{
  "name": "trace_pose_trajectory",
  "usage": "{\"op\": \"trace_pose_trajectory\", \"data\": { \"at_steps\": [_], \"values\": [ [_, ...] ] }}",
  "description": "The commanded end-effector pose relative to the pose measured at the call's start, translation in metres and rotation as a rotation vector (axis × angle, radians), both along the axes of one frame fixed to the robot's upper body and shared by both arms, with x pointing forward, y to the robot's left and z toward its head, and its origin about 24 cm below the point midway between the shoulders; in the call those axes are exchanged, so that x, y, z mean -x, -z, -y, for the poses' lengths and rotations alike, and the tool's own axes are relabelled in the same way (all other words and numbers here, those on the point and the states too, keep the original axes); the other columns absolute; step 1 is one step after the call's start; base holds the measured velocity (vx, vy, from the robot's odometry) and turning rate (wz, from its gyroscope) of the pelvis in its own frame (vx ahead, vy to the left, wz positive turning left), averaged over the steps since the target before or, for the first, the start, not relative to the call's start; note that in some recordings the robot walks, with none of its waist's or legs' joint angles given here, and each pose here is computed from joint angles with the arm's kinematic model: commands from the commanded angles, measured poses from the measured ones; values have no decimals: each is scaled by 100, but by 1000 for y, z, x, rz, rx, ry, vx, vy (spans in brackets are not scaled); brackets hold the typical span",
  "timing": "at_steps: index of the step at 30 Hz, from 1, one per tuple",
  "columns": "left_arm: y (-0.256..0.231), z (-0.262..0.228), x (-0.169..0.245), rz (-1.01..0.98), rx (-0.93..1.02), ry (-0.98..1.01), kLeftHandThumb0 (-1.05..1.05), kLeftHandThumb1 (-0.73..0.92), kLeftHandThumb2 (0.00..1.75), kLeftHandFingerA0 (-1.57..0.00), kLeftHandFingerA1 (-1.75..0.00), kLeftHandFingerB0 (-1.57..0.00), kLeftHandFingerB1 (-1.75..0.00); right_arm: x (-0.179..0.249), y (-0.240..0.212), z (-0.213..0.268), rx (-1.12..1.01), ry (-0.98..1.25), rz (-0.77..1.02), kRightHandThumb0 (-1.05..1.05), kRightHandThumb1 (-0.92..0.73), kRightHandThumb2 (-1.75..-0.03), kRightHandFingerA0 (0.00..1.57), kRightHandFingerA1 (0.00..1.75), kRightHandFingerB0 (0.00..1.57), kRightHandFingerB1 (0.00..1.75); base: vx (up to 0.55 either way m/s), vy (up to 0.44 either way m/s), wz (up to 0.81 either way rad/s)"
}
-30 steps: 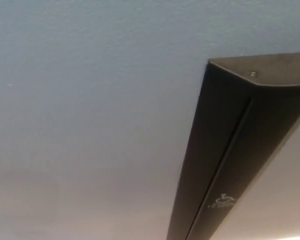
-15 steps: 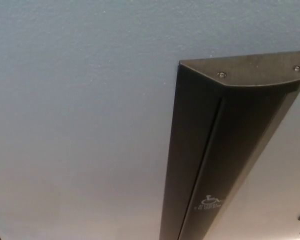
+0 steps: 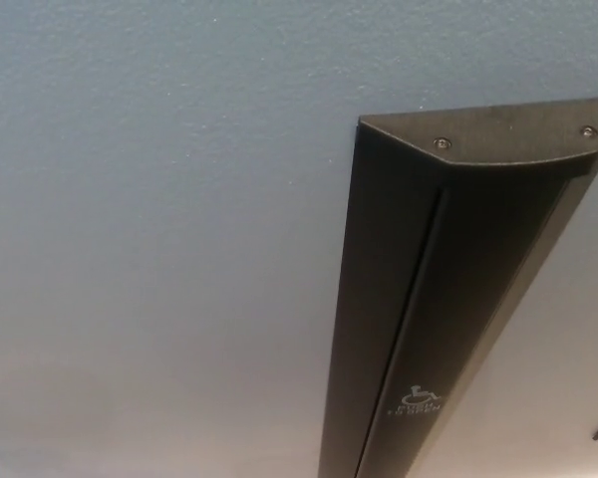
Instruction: The robot walks towards an open gate button and uses its right fist to press it and open the gates
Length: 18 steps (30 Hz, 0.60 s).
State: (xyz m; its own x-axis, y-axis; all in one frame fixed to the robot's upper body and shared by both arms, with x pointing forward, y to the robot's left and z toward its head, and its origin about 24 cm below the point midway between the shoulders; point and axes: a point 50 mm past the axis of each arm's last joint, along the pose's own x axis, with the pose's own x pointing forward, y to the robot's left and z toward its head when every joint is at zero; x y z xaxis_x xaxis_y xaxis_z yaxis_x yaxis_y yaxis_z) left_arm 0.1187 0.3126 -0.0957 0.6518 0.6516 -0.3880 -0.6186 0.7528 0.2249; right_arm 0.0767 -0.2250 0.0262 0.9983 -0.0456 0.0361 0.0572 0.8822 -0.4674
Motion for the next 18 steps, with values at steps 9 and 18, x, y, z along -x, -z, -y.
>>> {"op": "trace_pose_trajectory", "data": {
  "at_steps": [9,18],
  "values": [
    [-6,-4,-7,63,-7,-23,-2,42,134,-106,-147,-104,-124,3,-32,-45,232,-397,112,-19,-62,-90,82,141,87,88,0,0,0],
    [-9,-4,-6,95,-17,-31,-1,35,142,-106,-152,-104,-128,-23,-25,-72,266,-452,125,-19,-60,-100,86,159,85,124,0,0,0]
  ]
}}
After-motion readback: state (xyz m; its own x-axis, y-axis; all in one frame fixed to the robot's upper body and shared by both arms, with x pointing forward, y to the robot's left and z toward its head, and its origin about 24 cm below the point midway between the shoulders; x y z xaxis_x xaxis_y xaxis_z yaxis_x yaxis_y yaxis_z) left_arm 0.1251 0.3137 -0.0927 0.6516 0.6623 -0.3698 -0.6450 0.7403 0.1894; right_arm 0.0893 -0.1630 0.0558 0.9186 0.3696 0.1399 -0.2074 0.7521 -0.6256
